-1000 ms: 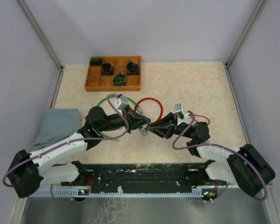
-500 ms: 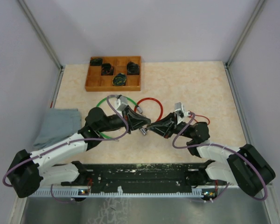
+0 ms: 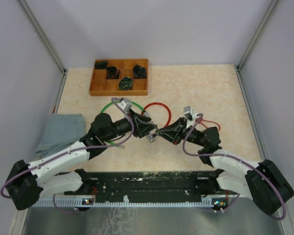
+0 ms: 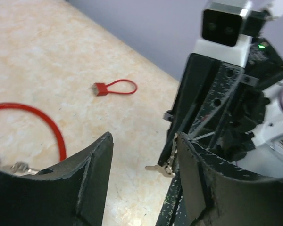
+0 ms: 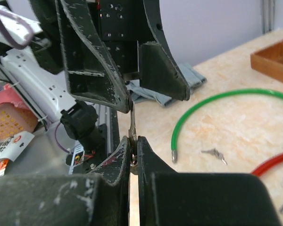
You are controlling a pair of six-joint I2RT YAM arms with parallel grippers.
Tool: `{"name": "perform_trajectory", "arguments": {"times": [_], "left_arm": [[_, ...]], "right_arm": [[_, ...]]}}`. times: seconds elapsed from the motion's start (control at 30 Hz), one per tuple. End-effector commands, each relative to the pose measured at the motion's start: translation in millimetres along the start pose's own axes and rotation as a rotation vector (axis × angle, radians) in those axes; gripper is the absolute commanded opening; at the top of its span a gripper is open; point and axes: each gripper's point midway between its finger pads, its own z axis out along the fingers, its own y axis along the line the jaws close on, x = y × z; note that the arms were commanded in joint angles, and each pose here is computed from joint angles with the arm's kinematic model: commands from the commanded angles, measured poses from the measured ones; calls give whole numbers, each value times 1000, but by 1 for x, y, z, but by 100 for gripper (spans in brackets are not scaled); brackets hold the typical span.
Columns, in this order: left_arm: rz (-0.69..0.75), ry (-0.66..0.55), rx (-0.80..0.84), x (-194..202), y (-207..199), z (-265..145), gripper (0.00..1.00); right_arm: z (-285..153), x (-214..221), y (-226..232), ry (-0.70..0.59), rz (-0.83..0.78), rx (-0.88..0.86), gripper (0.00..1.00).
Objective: Unlock with the key
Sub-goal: Adjust the key.
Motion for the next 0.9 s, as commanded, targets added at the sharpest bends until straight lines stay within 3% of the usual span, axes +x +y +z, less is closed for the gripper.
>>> {"name": "perform_trajectory", "arguments": {"times": [0.0,0.2,0.43,0.47,0.6,0.73,0.8,0.87], "left_arm": [[-101,100,-335,16,54,-7,65],[-290,484,-764,81,103,-32,68],[-375,805,-1116,113,123,-57,99],[-391,840,-1152,120,125,-58,99],[-473,910,-1233,135,125,-53,100],[-559,901,-1251,145,129,-38,99],[-597,885,-1270,149,137,-34,96],[-660,880,-1266,157,146,-29,87]], "right_arm": [[-6,-5,-12,15,9,104,0],[-21,8,-25,70,4,224,0],[-34,18,-34,101,-21,297,0],[-35,19,-34,102,-23,300,0],[-40,24,-35,102,-30,306,0],[-42,27,-33,95,-24,300,0],[-42,29,-32,92,-16,293,0],[-42,30,-31,87,-9,289,0]]}}
